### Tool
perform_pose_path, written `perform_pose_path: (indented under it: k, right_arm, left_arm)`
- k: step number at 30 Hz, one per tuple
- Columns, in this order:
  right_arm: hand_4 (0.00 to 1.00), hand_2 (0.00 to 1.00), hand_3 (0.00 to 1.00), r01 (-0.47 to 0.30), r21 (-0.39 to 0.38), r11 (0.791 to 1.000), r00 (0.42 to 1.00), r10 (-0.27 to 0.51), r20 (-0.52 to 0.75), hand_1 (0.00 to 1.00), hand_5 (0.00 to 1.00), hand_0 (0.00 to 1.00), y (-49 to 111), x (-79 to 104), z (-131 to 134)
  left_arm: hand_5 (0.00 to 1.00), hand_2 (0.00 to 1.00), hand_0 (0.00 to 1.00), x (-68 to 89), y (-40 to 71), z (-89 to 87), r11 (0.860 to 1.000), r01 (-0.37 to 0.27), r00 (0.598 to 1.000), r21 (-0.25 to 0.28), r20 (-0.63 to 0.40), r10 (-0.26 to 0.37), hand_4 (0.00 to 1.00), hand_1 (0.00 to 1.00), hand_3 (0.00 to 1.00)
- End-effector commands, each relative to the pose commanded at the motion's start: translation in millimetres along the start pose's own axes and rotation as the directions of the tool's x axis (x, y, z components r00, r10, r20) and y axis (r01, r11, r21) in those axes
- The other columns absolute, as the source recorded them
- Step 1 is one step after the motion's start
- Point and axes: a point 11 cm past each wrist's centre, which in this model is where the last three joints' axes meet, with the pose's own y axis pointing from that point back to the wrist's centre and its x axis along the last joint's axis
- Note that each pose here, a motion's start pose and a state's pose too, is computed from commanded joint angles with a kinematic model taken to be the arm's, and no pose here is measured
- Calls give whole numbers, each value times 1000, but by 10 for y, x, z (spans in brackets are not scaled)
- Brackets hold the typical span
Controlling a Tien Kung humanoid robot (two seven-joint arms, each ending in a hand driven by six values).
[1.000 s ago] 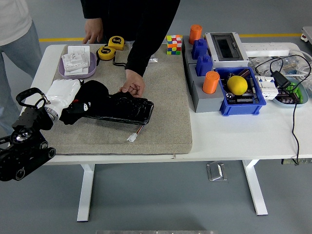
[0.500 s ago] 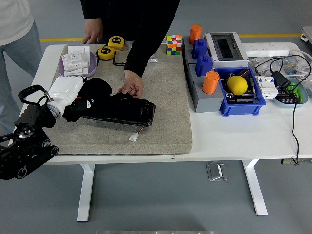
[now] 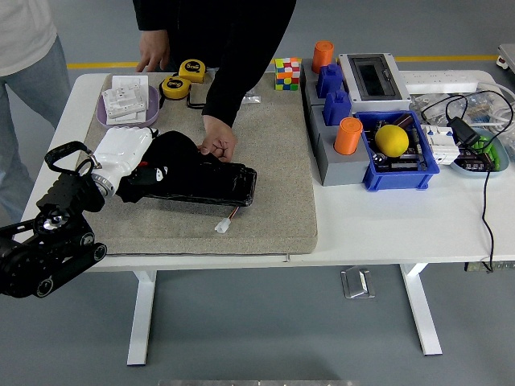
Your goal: Pick the rag up,wipe the panel,place it on the desk
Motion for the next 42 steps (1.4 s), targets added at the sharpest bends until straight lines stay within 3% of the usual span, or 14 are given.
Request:
perform_pose_path:
  k: [19, 30, 42]
  right_arm:
    - [998, 722, 667, -9, -1, 1000, 1000, 9, -3, 698, 507, 793, 12, 47, -31]
    - [998, 722, 668, -14, -3, 1000, 1000, 14, -5, 697, 509, 794, 18, 72, -43]
    - [998, 722, 668, -16, -2, 1000, 1000, 16, -13, 697, 509, 792, 21, 83, -51]
  left_arm:
    - [143, 333, 316, -119, -1, 440, 995, 38, 999, -94, -3, -39, 498, 258, 553]
    - [142, 333, 316, -141, 10, 741, 986, 50, 999, -158, -5, -51, 498, 258, 553]
    - [140, 333, 316, -196, 37, 953, 977, 68, 998, -201, -3, -70, 496, 258, 552]
